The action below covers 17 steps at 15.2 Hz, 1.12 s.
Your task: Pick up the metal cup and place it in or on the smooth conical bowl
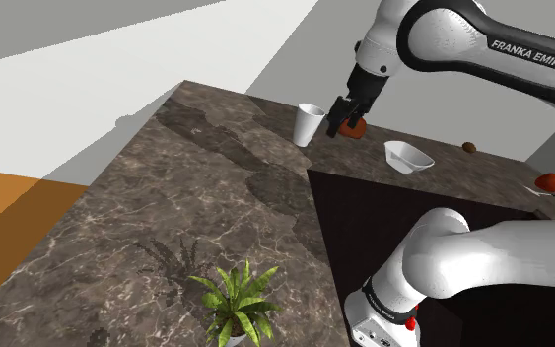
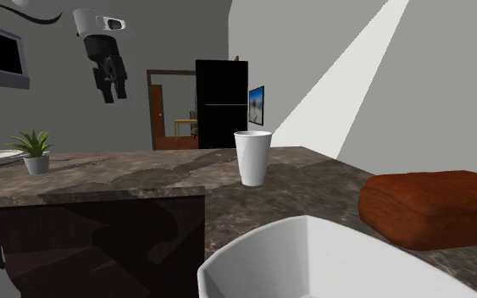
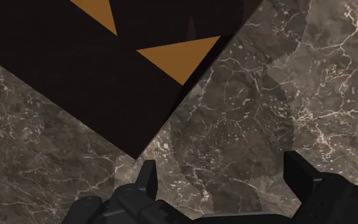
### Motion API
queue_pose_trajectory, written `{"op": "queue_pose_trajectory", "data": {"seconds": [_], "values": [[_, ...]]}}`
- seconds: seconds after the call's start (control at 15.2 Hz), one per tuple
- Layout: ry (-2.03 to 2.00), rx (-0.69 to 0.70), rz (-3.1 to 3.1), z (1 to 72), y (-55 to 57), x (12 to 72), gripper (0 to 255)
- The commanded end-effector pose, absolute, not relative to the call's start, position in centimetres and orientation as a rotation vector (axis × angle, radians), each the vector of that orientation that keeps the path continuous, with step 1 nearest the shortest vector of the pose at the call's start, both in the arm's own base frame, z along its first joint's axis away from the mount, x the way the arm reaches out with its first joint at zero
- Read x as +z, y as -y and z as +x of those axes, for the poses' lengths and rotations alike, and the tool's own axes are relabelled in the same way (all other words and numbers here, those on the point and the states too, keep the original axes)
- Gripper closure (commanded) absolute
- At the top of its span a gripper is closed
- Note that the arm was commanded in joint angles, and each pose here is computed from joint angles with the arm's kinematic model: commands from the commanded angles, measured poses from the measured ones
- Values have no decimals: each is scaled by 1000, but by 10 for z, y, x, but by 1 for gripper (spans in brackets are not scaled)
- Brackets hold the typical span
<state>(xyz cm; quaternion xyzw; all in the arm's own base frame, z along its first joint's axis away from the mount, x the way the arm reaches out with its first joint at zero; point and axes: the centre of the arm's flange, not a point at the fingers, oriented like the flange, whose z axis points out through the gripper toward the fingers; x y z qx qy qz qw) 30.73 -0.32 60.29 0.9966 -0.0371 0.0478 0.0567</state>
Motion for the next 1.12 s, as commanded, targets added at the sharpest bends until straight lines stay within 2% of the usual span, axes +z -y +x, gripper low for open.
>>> {"op": "queue_pose_trajectory", "data": {"seconds": [0.0, 1.06], "values": [[113, 145, 3023, 307, 3, 603, 0], [128, 92, 2999, 466, 137, 553, 0]]}}
